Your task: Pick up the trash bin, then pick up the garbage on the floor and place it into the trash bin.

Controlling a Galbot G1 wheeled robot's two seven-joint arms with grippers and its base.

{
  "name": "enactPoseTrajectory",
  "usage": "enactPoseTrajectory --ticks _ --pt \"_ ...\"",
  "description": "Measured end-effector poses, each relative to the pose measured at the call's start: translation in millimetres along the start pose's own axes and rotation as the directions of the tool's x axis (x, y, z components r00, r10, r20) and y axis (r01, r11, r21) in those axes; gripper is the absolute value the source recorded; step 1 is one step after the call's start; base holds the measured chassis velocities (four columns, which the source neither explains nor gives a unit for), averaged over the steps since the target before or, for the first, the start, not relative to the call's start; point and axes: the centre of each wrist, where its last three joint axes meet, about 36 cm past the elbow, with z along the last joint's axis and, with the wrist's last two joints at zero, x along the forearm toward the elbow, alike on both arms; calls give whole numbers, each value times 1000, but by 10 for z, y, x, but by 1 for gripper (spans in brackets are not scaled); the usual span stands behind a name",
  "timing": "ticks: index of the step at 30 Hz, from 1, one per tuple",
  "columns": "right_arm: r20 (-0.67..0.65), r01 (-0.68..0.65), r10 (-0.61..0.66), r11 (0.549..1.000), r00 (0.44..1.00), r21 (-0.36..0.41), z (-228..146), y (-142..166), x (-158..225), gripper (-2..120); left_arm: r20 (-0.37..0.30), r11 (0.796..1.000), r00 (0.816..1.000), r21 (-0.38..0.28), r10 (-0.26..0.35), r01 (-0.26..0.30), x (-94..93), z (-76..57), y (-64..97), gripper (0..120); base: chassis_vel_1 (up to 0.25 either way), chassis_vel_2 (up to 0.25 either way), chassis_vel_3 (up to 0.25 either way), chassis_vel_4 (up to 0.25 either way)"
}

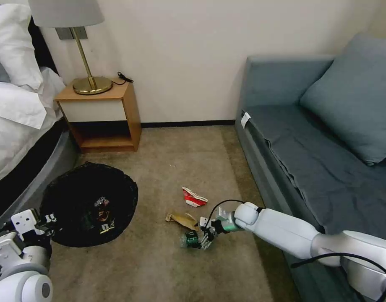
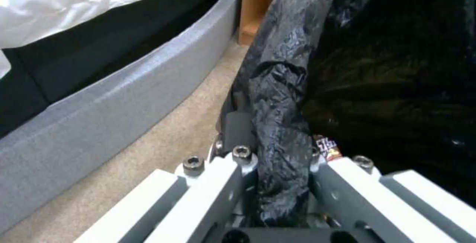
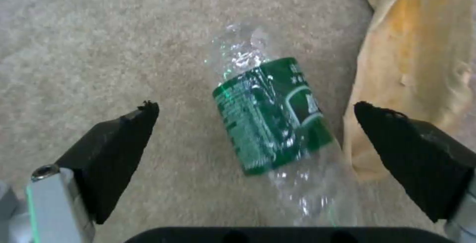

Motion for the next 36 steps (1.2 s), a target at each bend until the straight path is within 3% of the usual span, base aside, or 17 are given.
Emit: enactPoseTrajectory --ticks 16,22,36 --pt "-17 -29 29 999 999 -29 235 72 -241 99 -1 1000 1000 4 7 -7 -25 12 -15 1 0 0 0 0" --pt "-12 -38 37 999 999 -28 243 96 -261 93 -1 1000 1000 3 8 -8 -27 17 -20 1 0 0 0 0" --pt "-4 -39 39 999 999 -20 253 118 -279 42 2 1000 1000 0 8 -8 -25 14 -27 1 0 0 0 0"
